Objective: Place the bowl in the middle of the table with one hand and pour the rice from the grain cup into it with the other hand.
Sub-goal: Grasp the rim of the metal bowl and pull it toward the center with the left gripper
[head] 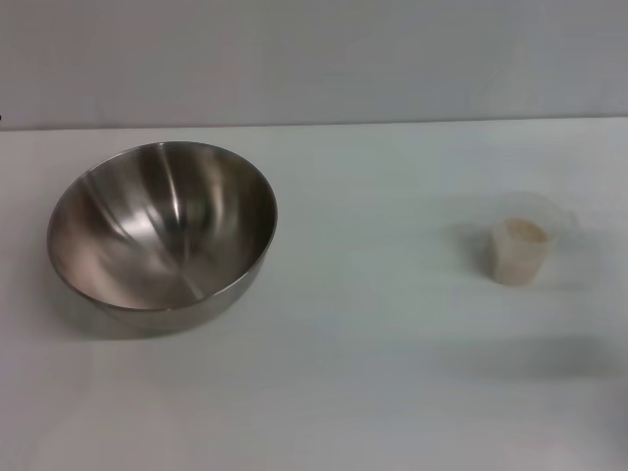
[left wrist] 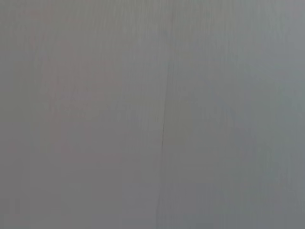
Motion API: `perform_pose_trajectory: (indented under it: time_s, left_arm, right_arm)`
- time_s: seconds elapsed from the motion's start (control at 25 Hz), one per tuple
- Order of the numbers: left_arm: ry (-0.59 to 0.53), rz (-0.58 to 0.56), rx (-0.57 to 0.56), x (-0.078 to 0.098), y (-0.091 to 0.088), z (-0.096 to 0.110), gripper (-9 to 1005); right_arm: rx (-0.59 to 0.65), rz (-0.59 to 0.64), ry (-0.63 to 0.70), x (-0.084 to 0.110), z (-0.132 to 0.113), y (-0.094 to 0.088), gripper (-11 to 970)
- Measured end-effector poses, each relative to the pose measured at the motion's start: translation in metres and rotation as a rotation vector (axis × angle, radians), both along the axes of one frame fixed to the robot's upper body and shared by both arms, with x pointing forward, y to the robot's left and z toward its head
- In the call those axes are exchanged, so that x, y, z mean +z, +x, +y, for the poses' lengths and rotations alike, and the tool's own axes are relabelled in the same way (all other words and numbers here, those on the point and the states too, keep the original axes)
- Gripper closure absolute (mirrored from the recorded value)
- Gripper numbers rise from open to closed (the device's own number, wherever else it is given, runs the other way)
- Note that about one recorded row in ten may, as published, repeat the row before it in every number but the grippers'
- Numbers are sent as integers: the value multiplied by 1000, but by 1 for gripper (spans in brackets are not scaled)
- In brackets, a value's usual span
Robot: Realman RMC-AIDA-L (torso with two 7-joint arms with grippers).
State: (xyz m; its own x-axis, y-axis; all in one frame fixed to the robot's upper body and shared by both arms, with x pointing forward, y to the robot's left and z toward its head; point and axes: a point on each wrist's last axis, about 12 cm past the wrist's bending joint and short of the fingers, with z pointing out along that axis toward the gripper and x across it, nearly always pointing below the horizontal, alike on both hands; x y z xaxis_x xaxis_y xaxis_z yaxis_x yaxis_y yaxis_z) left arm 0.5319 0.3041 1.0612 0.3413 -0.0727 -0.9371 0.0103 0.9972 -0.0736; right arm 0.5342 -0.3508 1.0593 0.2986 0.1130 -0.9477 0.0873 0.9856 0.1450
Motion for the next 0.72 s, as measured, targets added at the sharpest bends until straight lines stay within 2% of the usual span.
perform_pose_trajectory:
  time_s: [0.72]
  left_arm:
    - [24, -44, -18, 5, -2, -3, 136]
  right_arm:
    - [-18, 22, 20, -7, -2, -8, 144]
